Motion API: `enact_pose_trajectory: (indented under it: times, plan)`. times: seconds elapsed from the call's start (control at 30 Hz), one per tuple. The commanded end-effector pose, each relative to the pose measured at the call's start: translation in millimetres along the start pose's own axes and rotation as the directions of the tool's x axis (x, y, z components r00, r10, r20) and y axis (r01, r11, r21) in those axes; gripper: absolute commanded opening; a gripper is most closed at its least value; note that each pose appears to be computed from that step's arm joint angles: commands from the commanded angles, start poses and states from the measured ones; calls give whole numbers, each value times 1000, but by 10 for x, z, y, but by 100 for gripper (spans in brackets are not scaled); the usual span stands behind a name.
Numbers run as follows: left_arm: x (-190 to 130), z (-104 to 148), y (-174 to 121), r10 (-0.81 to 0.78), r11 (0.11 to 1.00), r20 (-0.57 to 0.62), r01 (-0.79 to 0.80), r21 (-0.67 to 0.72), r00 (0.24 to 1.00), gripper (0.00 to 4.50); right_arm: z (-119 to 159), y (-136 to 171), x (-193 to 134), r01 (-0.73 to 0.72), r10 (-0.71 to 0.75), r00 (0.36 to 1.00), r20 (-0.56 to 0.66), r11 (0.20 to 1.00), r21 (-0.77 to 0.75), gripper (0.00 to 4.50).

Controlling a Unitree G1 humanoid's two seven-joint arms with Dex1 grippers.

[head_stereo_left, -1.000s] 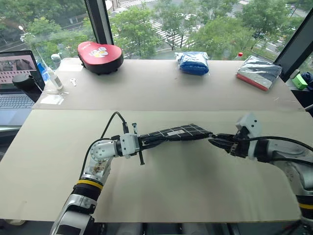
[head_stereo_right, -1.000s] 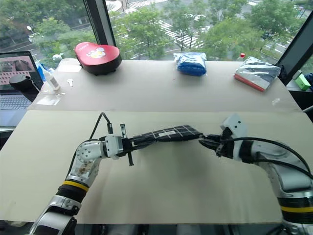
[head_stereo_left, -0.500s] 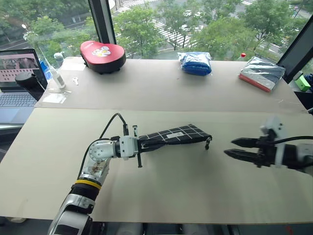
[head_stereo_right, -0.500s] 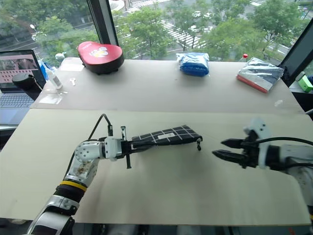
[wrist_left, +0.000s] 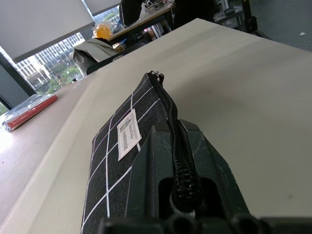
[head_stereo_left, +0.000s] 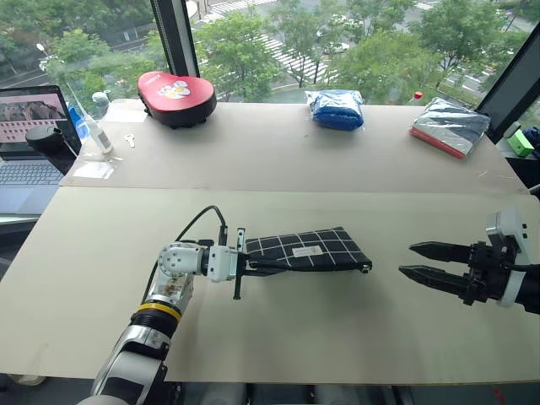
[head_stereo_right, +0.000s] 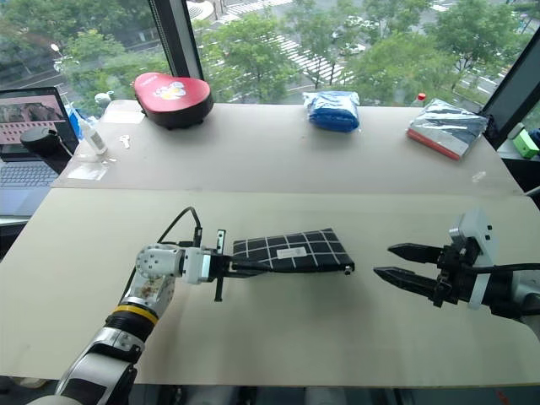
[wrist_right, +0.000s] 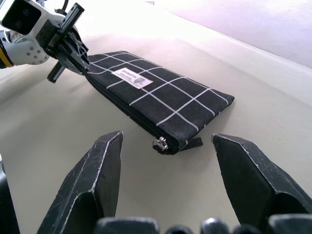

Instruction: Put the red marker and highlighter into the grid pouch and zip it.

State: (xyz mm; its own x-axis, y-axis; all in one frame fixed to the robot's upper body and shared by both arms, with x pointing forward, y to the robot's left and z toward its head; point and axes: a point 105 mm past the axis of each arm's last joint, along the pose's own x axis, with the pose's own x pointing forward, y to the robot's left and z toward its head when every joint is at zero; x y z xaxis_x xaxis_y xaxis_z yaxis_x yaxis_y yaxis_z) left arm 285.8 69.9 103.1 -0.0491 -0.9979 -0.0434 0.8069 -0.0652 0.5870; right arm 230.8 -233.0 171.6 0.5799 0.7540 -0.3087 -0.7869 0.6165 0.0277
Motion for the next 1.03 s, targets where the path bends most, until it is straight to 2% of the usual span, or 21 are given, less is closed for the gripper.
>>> enact_pose_trajectory:
  times: [0.03,0.1,0.2,0.27,0.37,0.43,0.5,0.6,0.8,1.03]
  plan:
    - [25,19,75,7,1000,29,-7,-10,1000,127,98,3,40,8,-7,999,40,999,-33,327]
    - [17,42,194,76,997,35,-76,-18,996,205,89,-11,70,10,-9,999,45,1000,-27,327]
    - [-48,33,275,140,981,11,-138,-135,990,321,55,-43,97,15,-14,999,44,1000,-14,327]
    - [-100,34,294,182,943,8,-172,-286,983,321,33,-72,106,18,-18,999,43,1000,-6,327]
    - [-263,-67,282,260,781,-90,-264,-567,961,321,3,-155,120,31,-31,999,44,999,10,327]
    - [-370,-81,275,310,687,-160,-337,-644,937,321,-20,-201,130,37,-37,998,40,999,16,327]
    - [-486,-90,313,379,615,-243,-439,-656,893,321,-38,-242,139,43,-43,998,39,999,19,327]
    - [-737,36,447,516,485,-293,-557,-675,805,321,-55,-285,160,46,-46,998,40,999,23,327]
    - [-1202,118,449,646,332,-431,-741,-584,630,321,-111,-333,226,40,-42,998,47,998,41,327]
    - [-1451,152,243,679,263,-491,-805,-531,546,321,-179,-486,148,80,-82,996,32,996,47,327]
